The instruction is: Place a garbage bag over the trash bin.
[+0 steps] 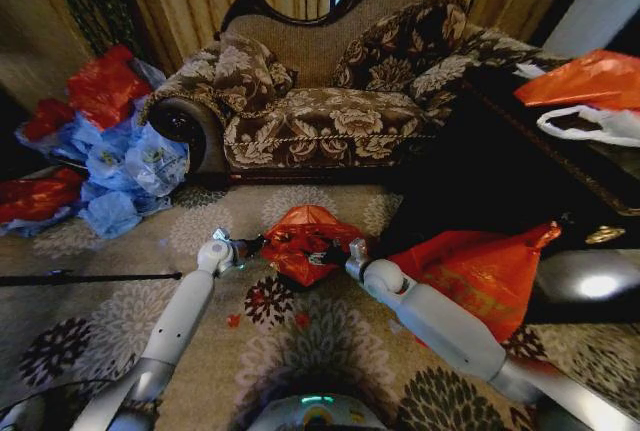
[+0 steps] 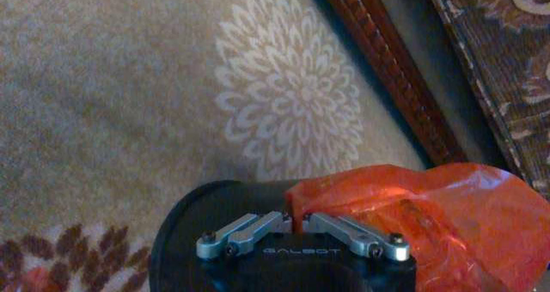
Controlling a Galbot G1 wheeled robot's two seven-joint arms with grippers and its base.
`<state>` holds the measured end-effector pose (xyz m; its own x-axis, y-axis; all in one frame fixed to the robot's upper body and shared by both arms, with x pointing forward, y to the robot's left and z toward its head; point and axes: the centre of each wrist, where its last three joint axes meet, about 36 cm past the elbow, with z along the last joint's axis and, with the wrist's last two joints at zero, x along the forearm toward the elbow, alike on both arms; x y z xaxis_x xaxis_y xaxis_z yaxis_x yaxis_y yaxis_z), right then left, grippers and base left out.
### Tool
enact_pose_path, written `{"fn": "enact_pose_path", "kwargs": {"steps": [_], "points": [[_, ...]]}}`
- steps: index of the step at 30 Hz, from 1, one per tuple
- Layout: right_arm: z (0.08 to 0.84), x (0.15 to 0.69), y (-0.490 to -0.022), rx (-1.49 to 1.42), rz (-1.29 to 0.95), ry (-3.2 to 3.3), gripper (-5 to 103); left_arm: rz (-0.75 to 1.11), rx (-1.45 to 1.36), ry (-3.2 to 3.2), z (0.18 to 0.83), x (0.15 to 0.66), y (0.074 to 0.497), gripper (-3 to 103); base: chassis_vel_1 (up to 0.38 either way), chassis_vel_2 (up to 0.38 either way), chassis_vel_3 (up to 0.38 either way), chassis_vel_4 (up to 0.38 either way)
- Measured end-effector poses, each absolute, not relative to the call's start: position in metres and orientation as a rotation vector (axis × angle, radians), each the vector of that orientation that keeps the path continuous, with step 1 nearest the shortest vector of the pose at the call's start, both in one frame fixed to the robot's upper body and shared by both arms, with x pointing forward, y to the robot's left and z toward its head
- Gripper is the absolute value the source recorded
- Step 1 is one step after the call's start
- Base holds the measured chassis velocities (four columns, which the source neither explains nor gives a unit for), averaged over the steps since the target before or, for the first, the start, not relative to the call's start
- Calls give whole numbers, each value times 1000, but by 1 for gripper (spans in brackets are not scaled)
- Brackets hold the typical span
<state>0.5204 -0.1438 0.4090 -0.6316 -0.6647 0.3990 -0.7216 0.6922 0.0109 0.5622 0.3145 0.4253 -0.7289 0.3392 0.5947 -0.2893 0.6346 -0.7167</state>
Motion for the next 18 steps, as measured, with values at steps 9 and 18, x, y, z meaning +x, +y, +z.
{"fn": "enact_pose_path", "kwargs": {"steps": [9, 18], "points": [[398, 535, -144, 1087, 279, -2549, 102, 1101, -38, -2117, 424, 562, 315, 0, 0, 0, 0, 0], [396, 533, -140, 1114, 233, -2509, 66, 1108, -45, -2115, 425, 564, 313, 0, 0, 0, 0, 0]]}}
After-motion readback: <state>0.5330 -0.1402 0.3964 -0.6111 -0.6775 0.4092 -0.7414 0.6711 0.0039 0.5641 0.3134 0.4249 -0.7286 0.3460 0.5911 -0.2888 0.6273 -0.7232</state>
